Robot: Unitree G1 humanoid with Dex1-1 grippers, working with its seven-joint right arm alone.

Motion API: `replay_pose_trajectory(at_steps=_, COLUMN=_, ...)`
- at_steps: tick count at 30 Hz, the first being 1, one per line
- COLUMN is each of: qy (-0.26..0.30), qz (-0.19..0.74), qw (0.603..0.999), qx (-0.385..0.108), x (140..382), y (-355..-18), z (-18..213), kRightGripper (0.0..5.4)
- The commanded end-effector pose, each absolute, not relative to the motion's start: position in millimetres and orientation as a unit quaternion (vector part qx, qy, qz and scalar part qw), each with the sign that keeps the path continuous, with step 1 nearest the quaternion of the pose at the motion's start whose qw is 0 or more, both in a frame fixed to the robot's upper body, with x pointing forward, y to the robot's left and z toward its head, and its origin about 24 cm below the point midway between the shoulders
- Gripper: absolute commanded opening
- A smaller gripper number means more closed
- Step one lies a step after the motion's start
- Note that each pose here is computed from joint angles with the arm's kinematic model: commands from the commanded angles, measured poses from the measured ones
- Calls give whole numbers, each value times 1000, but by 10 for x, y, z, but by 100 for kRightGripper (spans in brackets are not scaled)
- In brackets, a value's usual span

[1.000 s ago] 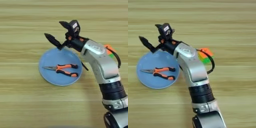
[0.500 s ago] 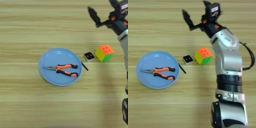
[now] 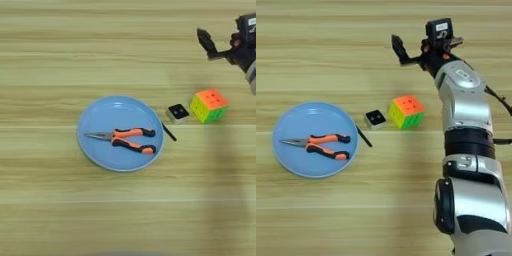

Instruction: Move the objects on the table

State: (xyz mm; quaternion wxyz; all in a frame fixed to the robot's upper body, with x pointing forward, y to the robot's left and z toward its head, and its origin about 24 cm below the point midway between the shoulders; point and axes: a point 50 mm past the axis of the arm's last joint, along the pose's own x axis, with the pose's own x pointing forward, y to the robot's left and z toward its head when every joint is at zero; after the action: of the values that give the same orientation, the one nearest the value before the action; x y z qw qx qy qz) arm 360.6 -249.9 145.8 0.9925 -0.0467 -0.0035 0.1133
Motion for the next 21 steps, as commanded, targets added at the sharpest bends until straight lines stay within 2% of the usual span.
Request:
replay_pose_trajectory(at_steps=1, qy=-47, qz=126, qw=989, qx=-54, x=3703, y=-2508, z=1855, kRightGripper=538)
replay_pose_trajectory(at_steps=8, qy=0, qz=153, qw=986, qx=-69, x=3671, y=-2543, z=1655, kRightGripper=538)
replay_pose_trajectory(at_steps=21, qy=64, qz=181, qw=978, qx=-80, x=3415, y=-2713, z=1268, kRightGripper=538)
